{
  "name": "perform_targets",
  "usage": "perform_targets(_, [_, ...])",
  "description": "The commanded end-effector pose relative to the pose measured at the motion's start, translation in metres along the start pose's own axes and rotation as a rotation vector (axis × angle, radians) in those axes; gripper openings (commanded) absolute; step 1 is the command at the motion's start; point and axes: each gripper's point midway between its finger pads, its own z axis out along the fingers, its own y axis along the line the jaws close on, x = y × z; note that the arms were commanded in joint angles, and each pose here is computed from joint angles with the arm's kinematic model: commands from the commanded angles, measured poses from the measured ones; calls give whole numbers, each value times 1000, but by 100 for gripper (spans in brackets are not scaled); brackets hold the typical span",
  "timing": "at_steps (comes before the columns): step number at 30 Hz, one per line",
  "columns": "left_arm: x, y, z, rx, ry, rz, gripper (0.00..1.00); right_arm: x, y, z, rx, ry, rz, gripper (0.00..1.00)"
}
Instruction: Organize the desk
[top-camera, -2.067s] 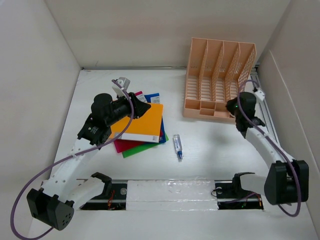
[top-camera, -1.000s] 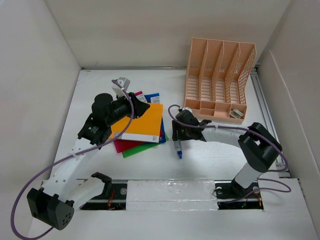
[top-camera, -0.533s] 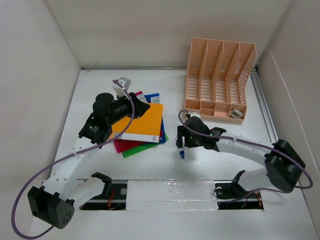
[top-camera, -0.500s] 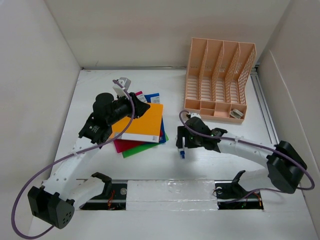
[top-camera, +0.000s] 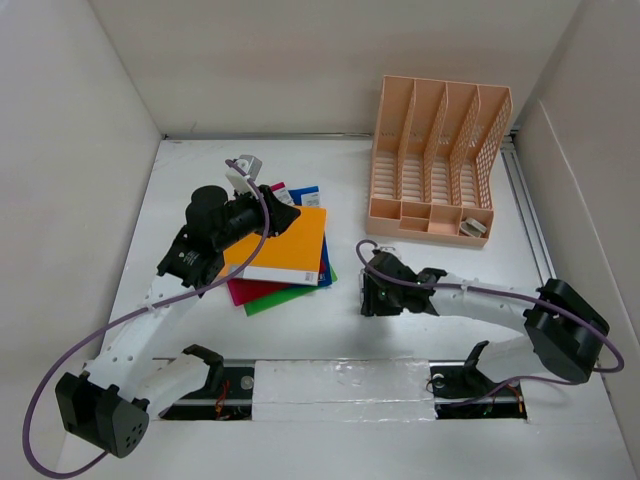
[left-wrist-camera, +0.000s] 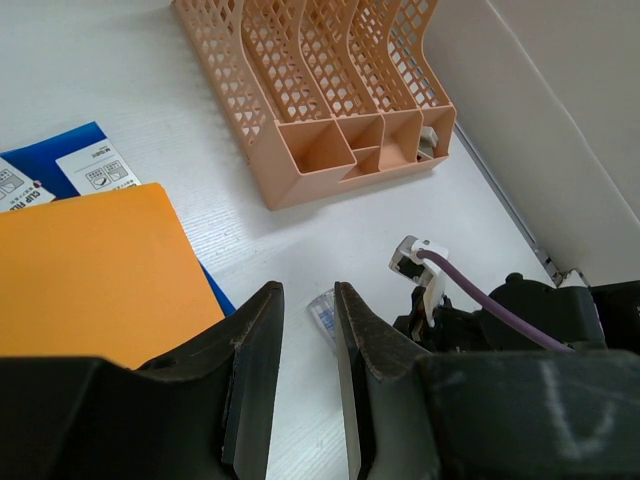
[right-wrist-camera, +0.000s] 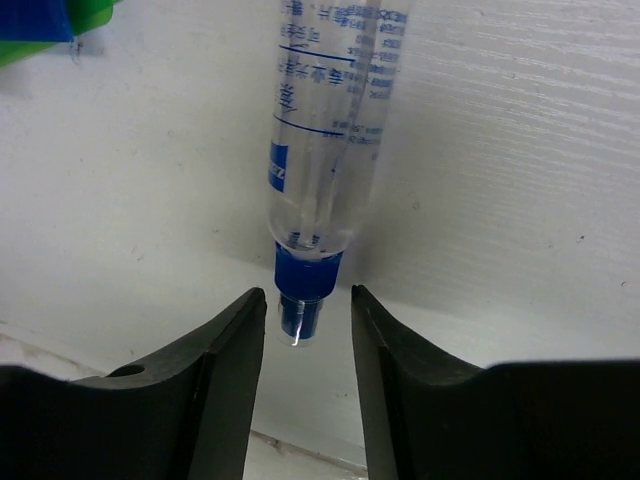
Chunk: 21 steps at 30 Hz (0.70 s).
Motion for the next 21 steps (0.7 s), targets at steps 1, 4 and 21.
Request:
perform_targets(1, [-15,-12,-3,41,-41,33,24,-2,-4,1,28,-26,42,45])
perform_targets(4, [-14,-12,-3,43,-39,33,24,1,-6,3,38,-17,57,40])
perform_targets(21, [-16,-14,-4,53,-43,33,23,12,-7,-8,49,17,84,26])
